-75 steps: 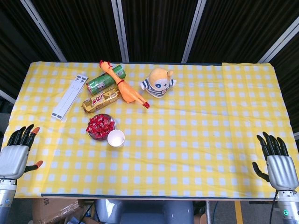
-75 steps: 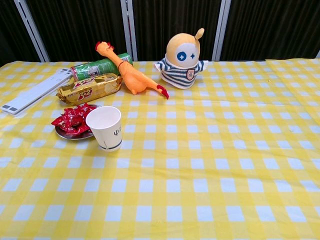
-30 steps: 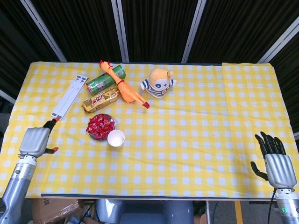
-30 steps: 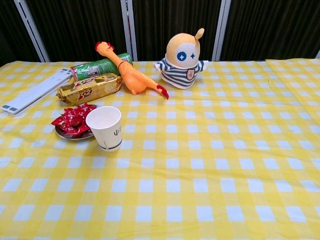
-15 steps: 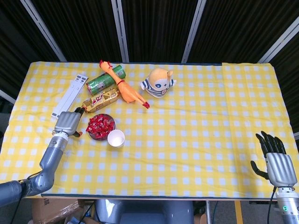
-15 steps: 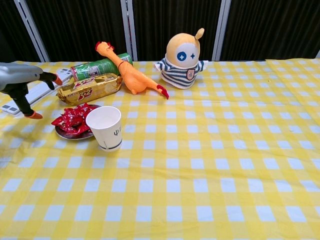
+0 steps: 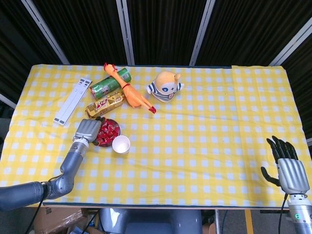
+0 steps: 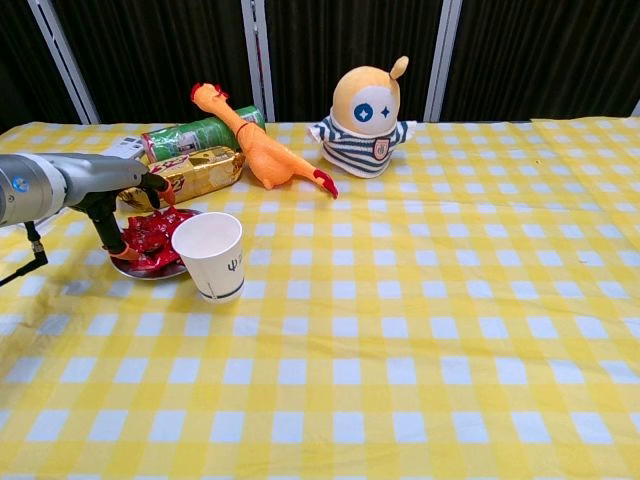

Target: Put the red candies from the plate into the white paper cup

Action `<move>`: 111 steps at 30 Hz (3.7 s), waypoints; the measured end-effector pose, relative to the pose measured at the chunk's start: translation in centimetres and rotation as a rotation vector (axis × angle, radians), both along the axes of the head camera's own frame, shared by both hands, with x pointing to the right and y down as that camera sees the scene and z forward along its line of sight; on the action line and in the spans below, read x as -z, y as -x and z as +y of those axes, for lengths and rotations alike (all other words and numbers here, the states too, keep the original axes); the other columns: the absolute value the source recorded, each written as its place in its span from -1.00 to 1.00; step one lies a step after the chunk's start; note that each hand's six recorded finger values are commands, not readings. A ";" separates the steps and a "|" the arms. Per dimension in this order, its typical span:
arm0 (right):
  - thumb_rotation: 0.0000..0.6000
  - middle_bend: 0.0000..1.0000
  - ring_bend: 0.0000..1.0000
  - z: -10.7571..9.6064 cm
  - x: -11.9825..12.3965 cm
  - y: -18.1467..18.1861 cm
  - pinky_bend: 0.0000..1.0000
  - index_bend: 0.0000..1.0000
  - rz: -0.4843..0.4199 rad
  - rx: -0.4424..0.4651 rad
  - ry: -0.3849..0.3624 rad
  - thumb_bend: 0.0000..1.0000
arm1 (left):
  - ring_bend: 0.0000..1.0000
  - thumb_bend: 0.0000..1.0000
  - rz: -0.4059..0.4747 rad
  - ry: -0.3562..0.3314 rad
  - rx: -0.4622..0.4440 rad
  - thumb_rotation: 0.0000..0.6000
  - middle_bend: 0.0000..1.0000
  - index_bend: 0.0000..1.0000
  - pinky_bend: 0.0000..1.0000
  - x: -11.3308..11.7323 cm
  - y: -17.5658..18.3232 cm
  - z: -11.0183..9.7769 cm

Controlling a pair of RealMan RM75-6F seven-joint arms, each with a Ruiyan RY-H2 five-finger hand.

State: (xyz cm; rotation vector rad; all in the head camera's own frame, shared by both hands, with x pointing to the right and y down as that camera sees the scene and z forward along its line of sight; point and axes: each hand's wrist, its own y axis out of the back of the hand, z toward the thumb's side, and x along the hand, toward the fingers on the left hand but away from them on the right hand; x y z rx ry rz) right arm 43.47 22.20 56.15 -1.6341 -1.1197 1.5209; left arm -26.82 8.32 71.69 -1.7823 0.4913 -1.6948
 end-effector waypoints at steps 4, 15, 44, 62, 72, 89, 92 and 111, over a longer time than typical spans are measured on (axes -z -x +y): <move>1.00 -1.00 -1.00 0.0 0.0 0.1 -1.00 -1.00 -0.003 0.002 -0.001 -0.18 | 0.84 -0.45 0.007 0.004 0.010 1.00 -0.60 -0.61 0.89 -0.1 -0.1 0.3; 1.00 -1.00 -1.00 0.1 0.0 0.1 -1.00 -1.00 -0.009 -0.003 0.001 -0.18 | 0.84 -0.45 -0.005 -0.008 0.006 1.00 -0.57 -0.58 0.89 -0.8 -0.4 0.5; 1.00 -1.00 -1.00 0.0 0.2 0.2 -1.00 -1.00 -0.024 -0.004 -0.011 -0.18 | 0.84 -0.14 -0.043 -0.049 -0.039 1.00 0.13 0.05 0.89 -2.3 -1.5 0.2; 1.00 -1.00 -1.00 0.0 0.4 0.0 -1.00 -1.00 -0.020 -0.007 -0.022 -0.18 | 0.84 -0.12 -0.003 -0.112 -0.028 1.00 0.19 0.09 0.89 -0.2 -1.9 -2.0; 1.00 -1.00 -1.00 0.0 0.6 -0.1 -1.00 -1.00 -0.019 -0.008 -0.028 -0.18 | 0.84 -0.12 0.027 -0.142 -0.036 1.00 0.20 0.10 0.89 2.7 -1.9 -2.7; 1.00 -1.00 -1.00 0.0 0.4 0.2 -1.00 -1.00 -0.017 0.000 -0.028 -0.18 | 0.84 -0.12 0.114 -0.171 -0.067 1.00 0.20 0.10 0.89 7.1 -3.4 -2.0; 1.00 -1.00 -1.00 0.0 0.4 0.3 -1.00 -1.00 -0.019 0.002 -0.027 -0.18 | 0.84 -0.12 0.138 -0.168 -0.078 1.00 0.20 0.10 0.89 7.6 -4.2 -1.5; 1.00 -1.00 -1.00 -0.2 0.2 0.8 -1.00 -1.00 -0.037 0.012 -0.027 -0.18 | 0.84 -0.12 0.180 -0.082 -0.154 1.00 0.21 0.10 0.89 7.3 -8.2 2.8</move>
